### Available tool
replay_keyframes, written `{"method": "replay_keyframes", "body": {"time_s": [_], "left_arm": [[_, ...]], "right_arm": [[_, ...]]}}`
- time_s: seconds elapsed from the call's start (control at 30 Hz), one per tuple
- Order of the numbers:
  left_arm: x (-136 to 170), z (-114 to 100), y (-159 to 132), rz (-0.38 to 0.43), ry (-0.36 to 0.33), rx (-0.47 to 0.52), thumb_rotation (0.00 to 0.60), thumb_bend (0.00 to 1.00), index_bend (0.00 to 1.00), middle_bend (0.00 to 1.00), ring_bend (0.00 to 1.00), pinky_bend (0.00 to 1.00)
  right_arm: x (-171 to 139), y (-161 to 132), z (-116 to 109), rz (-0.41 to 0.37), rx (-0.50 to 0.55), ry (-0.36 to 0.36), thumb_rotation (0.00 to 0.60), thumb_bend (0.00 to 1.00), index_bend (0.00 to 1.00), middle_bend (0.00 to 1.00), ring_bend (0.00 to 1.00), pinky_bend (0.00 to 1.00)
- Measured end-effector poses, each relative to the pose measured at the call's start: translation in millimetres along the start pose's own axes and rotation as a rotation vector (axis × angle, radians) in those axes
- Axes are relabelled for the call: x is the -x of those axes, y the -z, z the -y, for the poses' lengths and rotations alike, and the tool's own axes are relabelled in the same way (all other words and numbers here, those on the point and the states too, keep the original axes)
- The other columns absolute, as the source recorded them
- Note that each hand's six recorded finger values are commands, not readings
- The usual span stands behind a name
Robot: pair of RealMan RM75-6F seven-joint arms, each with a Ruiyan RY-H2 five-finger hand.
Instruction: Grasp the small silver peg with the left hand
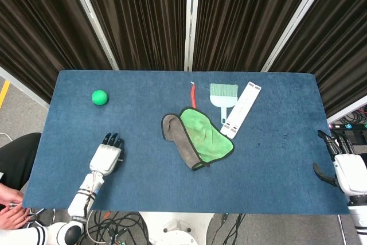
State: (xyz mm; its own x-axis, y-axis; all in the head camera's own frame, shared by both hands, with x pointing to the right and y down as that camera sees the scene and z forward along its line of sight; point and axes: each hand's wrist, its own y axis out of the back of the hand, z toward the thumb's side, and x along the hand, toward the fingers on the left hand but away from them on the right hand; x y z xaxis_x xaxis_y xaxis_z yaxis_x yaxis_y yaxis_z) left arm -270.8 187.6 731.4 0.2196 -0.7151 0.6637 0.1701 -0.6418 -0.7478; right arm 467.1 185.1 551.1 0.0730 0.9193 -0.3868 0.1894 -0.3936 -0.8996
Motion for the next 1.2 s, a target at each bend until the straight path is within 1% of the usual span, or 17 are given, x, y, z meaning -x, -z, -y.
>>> {"method": "replay_keyframes", "body": {"time_s": [0.13,0.23,0.33,0.6,0.67,0.77,0.97,1.2], "left_arm": [[-0.3,-2.4,0.9,-0.002,-0.016,0.039,0.6,0.44,0.57,0.18,0.0,0.0],[-0.3,-5.1,2.2,-0.002,-0.034,0.091,0.6,0.45,0.57,0.19,0.0,0.0],[-0.3,-8.1,4.4,-0.002,-0.055,0.17,0.6,0.45,0.57,0.19,0.0,0.0],[-2.1,-13.1,18.5,-0.013,-0.097,0.473,0.6,0.44,0.57,0.19,0.0,0.0],[-3.1,-12.5,23.2,-0.021,-0.106,0.554,0.6,0.44,0.56,0.19,0.0,0.0],[-4.3,-9.1,30.8,-0.036,-0.109,0.648,0.6,0.43,0.56,0.19,0.0,0.0],[-7.2,3.3,42.1,-0.069,-0.091,0.758,0.6,0.43,0.56,0.19,0.0,0.0],[-8.0,12.5,53.8,-0.102,-0.102,0.808,0.6,0.43,0.53,0.18,0.0,0.0]], "right_arm": [[0.0,0.0,-0.2,0.001,0.001,0.0,0.6,0.27,0.02,0.16,0.02,0.04],[-0.3,-0.1,-0.3,0.001,0.0,0.001,0.6,0.27,0.02,0.16,0.02,0.04],[-0.6,-0.3,-0.4,0.001,0.0,0.0,0.6,0.27,0.02,0.16,0.02,0.04],[-0.7,-1.3,0.0,0.001,-0.001,-0.003,0.6,0.27,0.02,0.16,0.02,0.04],[-0.7,-1.4,0.0,0.002,-0.002,-0.003,0.6,0.27,0.02,0.16,0.02,0.04],[-0.8,-1.3,-0.1,0.003,-0.002,-0.004,0.6,0.27,0.02,0.16,0.02,0.04],[-0.7,-1.8,0.4,0.003,-0.003,-0.006,0.6,0.27,0.02,0.16,0.02,0.04],[-0.7,-2.5,-0.4,0.004,-0.007,-0.006,0.6,0.27,0.02,0.16,0.02,0.04]]}}
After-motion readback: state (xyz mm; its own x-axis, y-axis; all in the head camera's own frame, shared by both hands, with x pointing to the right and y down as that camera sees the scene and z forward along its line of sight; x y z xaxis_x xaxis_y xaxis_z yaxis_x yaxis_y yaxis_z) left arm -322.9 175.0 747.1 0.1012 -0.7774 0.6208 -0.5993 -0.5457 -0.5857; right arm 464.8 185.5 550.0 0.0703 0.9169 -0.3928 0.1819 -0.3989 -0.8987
